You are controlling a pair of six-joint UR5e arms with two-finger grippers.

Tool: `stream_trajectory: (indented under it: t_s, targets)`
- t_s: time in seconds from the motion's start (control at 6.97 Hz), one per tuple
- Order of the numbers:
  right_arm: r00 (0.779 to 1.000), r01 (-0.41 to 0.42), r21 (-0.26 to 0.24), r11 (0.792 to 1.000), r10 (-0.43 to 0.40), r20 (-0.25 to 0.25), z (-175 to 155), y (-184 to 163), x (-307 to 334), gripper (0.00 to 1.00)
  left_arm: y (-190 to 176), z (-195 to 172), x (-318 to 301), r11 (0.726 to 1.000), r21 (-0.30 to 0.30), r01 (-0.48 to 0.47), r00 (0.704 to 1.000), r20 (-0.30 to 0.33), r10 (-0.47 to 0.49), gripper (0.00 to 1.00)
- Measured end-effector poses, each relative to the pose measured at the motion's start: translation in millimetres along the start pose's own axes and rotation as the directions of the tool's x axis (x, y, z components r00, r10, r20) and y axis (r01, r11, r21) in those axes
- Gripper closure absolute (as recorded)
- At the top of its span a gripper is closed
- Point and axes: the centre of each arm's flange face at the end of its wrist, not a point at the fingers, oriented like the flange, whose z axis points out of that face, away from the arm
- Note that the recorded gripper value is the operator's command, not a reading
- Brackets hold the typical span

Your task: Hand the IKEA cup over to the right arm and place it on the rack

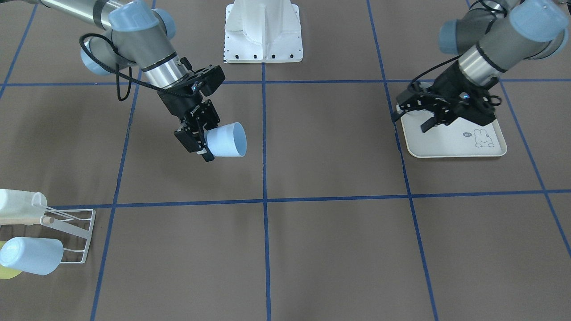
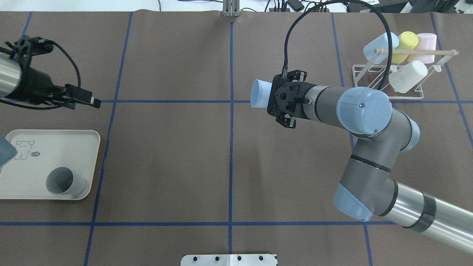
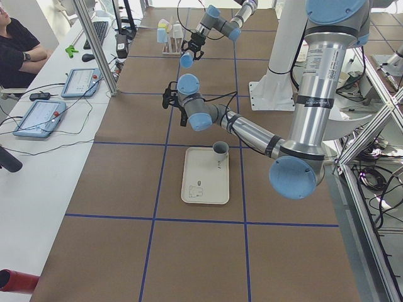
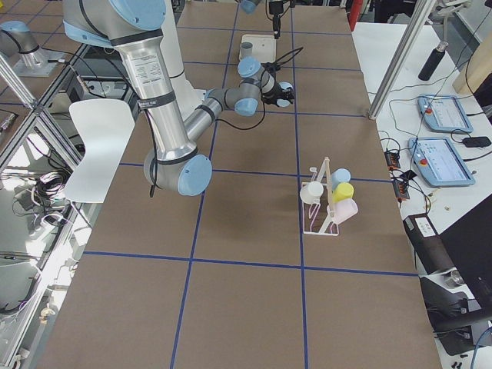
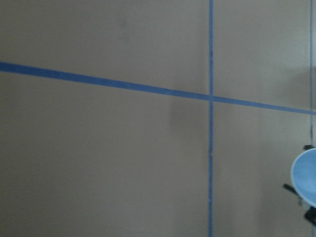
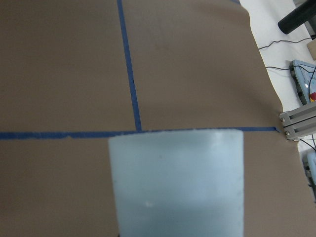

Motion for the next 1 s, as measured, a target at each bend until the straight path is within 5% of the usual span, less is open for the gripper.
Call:
stream_trajectory:
  t_s: [0.14,0.29,0.43,0.57,0.86,1.0]
  targets:
    - [0.991,0.131,-0.113,0.985,-0.132,-0.003,-22.1,11.3,27.8,1.00,2.4,-21.8,-38.2,0.998,0.011,-0.062,0.996,0.060,0.061,0.00]
    - [0.960,0.276,-0.211,0.938,-0.280,0.013,-40.4,27.9,55.9,1.00,7.2,-37.2,-69.4,0.993,0.010,-0.115,0.988,0.104,0.113,0.00]
    - [0.905,0.415,-0.304,0.858,-0.422,0.045,-54.4,45.3,80.5,1.00,12.0,-46.5,-88.5,0.989,0.007,-0.148,0.981,0.129,0.146,0.00]
    - [0.819,0.556,-0.391,0.734,-0.563,0.108,-66.4,59.4,100.4,1.00,14.9,-50.6,-97.0,0.987,0.004,-0.163,0.977,0.139,0.160,0.00]
    - [0.625,0.735,-0.523,0.431,-0.729,0.278,-79.3,85.5,124.9,1.00,16.8,-53.2,-99.7,0.985,0.003,-0.171,0.975,0.143,0.169,0.00]
    - [0.569,0.749,-0.591,0.300,-0.748,0.342,-79.3,104.9,126.8,1.00,17.0,-53.4,-99.4,0.985,0.004,-0.171,0.975,0.142,0.169,0.00]
